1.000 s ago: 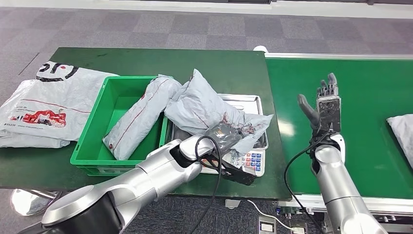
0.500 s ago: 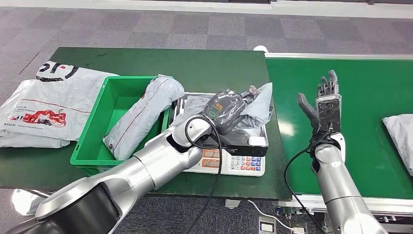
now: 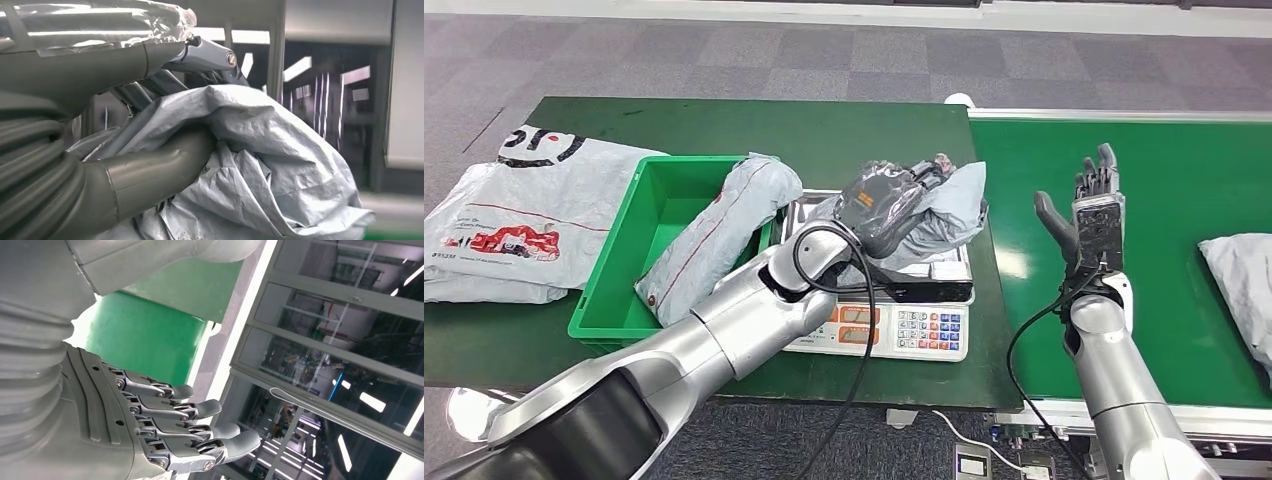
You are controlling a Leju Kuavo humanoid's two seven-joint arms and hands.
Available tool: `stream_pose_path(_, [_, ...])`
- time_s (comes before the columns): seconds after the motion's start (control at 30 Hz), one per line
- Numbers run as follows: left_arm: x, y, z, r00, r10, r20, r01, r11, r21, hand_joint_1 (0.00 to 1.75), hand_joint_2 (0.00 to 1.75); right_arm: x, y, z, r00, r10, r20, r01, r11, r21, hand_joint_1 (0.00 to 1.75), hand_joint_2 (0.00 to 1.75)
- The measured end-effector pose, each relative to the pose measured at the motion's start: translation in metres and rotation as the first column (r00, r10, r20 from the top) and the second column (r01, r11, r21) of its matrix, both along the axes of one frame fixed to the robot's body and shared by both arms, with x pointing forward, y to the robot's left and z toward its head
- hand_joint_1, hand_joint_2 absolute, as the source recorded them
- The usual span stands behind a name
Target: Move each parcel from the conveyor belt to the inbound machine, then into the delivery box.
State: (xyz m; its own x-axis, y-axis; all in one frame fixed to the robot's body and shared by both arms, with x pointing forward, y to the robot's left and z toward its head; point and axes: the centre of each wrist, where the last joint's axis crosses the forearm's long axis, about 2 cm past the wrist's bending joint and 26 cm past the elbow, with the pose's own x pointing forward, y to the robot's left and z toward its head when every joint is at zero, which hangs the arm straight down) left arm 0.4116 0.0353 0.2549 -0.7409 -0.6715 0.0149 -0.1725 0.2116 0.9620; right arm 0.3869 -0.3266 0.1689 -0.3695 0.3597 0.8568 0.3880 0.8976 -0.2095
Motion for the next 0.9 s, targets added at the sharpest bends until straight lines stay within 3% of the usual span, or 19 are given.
stream_pose_path(0.13, [0.006,0.006,0.014,0.970,0.092,0.227,-0.093,0.996,-0.004,1.75,1.75,0.006,-0.002,0.000,1.000,0.003,0.006,-0.004,1.000,0.022,0.00,1.75])
stream_pose_path(0.27, [0.012,0.017,0.024,0.845,0.185,0.501,-0.217,0.976,0.005,1.75,1.75,0.013,-0.006,-0.001,1.000,-0.014,-0.004,0.014,0.999,0.040,0.00,1.75])
stream_pose_path(0.33, [0.015,0.023,0.024,0.789,0.214,0.576,-0.277,0.961,0.021,1.75,1.75,0.015,-0.008,-0.002,0.999,-0.033,-0.010,0.034,0.999,0.041,0.00,1.75])
stream_pose_path(0.47, [0.029,0.044,0.024,0.730,0.346,0.589,-0.456,0.889,0.043,1.75,1.75,0.015,-0.009,-0.005,0.997,-0.069,-0.026,0.070,0.997,0.038,0.00,1.75])
stream_pose_path(0.67, [0.062,0.108,0.034,0.613,0.495,0.616,-0.659,0.750,0.053,1.75,1.75,0.012,-0.015,-0.010,0.995,-0.084,-0.048,0.086,0.996,0.030,0.00,1.75])
stream_pose_path(0.77, [0.072,0.135,0.037,0.566,0.534,0.628,-0.739,0.666,0.100,1.75,1.75,0.010,-0.020,-0.013,0.994,-0.096,-0.057,0.098,0.995,0.022,0.00,1.75])
stream_pose_path(0.9, [0.078,0.152,0.039,0.539,0.540,0.646,-0.797,0.576,0.183,1.75,1.75,0.008,-0.023,-0.016,0.992,-0.103,-0.068,0.104,0.994,0.017,0.00,1.75])
